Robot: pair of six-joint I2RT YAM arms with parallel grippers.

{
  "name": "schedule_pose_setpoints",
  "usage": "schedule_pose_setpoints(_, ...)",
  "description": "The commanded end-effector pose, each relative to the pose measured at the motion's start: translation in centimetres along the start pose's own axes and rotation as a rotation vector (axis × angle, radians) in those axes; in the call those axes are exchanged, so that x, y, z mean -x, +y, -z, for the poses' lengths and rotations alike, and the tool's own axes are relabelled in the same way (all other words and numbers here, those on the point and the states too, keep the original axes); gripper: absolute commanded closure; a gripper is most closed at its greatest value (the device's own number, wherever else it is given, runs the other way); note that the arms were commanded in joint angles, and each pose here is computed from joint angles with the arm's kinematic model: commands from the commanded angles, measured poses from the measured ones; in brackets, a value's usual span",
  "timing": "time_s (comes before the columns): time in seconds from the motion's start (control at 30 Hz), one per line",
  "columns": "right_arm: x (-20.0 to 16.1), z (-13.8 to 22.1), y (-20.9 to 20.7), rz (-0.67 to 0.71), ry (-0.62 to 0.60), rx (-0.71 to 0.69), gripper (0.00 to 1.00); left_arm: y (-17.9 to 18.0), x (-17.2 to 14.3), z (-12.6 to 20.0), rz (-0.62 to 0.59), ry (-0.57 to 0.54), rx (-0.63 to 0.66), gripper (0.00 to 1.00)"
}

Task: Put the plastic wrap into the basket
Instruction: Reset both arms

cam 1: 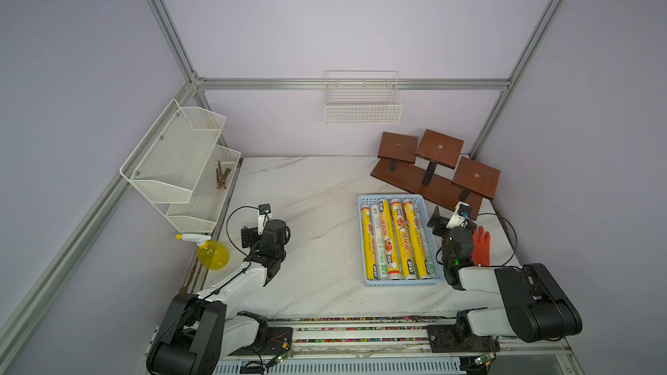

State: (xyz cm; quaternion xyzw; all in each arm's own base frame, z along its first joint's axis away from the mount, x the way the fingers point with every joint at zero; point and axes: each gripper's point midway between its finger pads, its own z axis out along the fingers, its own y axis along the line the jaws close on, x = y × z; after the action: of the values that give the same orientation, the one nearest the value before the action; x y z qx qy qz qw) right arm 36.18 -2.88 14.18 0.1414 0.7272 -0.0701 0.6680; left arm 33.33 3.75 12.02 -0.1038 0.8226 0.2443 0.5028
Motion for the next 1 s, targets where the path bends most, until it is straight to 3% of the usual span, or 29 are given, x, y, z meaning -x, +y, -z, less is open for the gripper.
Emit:
schedule_pose_setpoints(0.0,1.3,0.5,0.2,-0.023,-0.103,0.034,0.0,-0.8,4.0,-0.1,0.061,-0.172,-0.056,0.0)
schedule_pose_setpoints(0.13,0.6,0.6,-0.1,-0.027,-0.119,0.023,0.0,-0.8,4.1,-1.2,0.142,-0.23,-0.116,0.0)
schedule_pose_setpoints(0.3,0.2,-0.4,-0.2,-0.025,-0.077,-0.004,0.0,-1.7,4.9,-2.3,0.117,-0.257,-0.171,0.0)
schedule_pose_setpoints(0.37,0.0,-0.6,-0.2,-0.022,-0.063,-0.009,0.0,-2.6,3.9,-3.3,0.088,-0.231,-0.189,0.0)
schedule_pose_setpoints(0.47,-0.1,-1.3,0.0,-0.011,-0.039,-0.016,0.0,-2.8,3.8,-3.8,0.093,-0.275,-0.192,0.0)
schedule_pose_setpoints(0.6,-0.2,-1.5,0.1,-0.005,-0.032,-0.015,0.0,-1.8,2.3,-5.1,0.154,-0.198,-0.182,0.0)
schedule_pose_setpoints(0.67,-0.3,-1.6,0.2,-0.001,-0.027,-0.013,0.0,-1.5,2.6,-5.1,0.154,-0.254,-0.16,0.0)
schedule_pose_setpoints(0.77,-0.3,-1.7,0.3,0.004,-0.023,-0.011,0.0,-1.6,2.3,-5.7,0.161,-0.176,-0.17,0.0)
schedule_pose_setpoints(0.97,-0.5,-1.9,1.1,0.027,-0.012,0.026,0.0,-2.0,2.5,-5.4,0.165,-0.211,-0.214,0.0)
